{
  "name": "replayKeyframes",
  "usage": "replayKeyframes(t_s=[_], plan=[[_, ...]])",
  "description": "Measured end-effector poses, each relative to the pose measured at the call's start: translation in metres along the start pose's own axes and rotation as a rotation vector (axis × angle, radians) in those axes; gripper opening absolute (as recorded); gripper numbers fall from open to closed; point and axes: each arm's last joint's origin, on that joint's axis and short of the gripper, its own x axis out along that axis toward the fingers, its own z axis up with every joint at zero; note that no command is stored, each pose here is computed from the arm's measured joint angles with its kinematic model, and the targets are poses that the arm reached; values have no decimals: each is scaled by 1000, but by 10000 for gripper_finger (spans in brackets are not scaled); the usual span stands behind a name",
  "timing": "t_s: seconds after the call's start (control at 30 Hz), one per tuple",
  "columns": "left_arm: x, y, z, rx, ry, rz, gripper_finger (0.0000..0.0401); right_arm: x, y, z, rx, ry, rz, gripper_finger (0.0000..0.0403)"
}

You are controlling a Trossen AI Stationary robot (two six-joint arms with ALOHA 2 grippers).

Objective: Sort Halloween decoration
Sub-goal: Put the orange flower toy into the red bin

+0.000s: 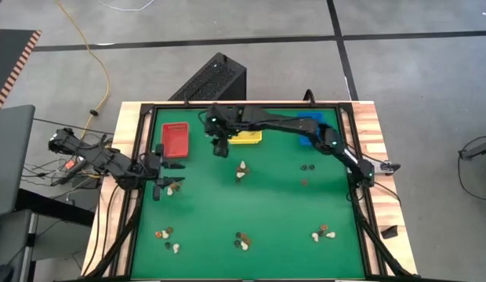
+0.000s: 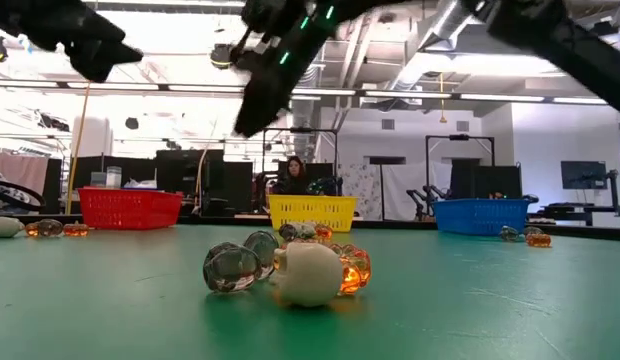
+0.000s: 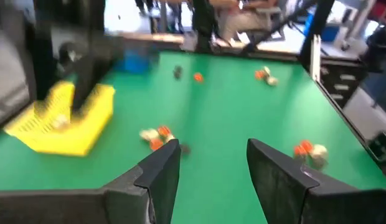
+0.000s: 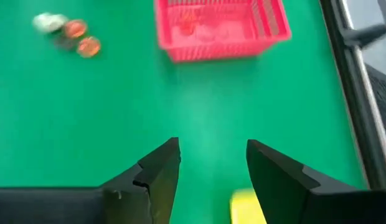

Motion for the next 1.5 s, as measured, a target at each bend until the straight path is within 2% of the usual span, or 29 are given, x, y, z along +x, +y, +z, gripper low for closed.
replayKeyframes(t_s=[0.13,0.23,0.43,0.53,0.6,0.67,0.77,0.87,1.03,1.2,1.3,1.5], plan=[[13,-5,-21,-56,139,-9,176,-64,18,-1,-5,82,31,206],[21,-9,-33,-112,273,52,176,-89,40,-7,-11,167,19,202],[28,-10,-46,-263,591,286,176,-139,94,-14,-74,178,-132,193],[31,-9,-47,-318,696,405,176,-154,118,-36,-100,193,-220,189],[34,-8,-49,-333,769,443,176,-160,129,-58,-95,185,-227,187],[40,-6,-52,-352,819,443,176,-172,137,-82,-71,99,-200,183],[49,-2,-55,-373,880,448,176,-187,144,-118,-16,-147,-131,179],[56,5,-57,-394,903,469,176,-187,149,-153,15,-386,-60,175],[67,13,-56,-441,900,448,176,-188,147,-202,16,-673,-9,172],[68,20,-56,-468,910,474,176,-186,142,-230,35,-704,5,169],[69,21,-57,-477,908,485,176,-196,138,-231,68,-741,17,168],[75,23,-65,-464,956,518,176,-198,141,-231,38,-753,27,168]])
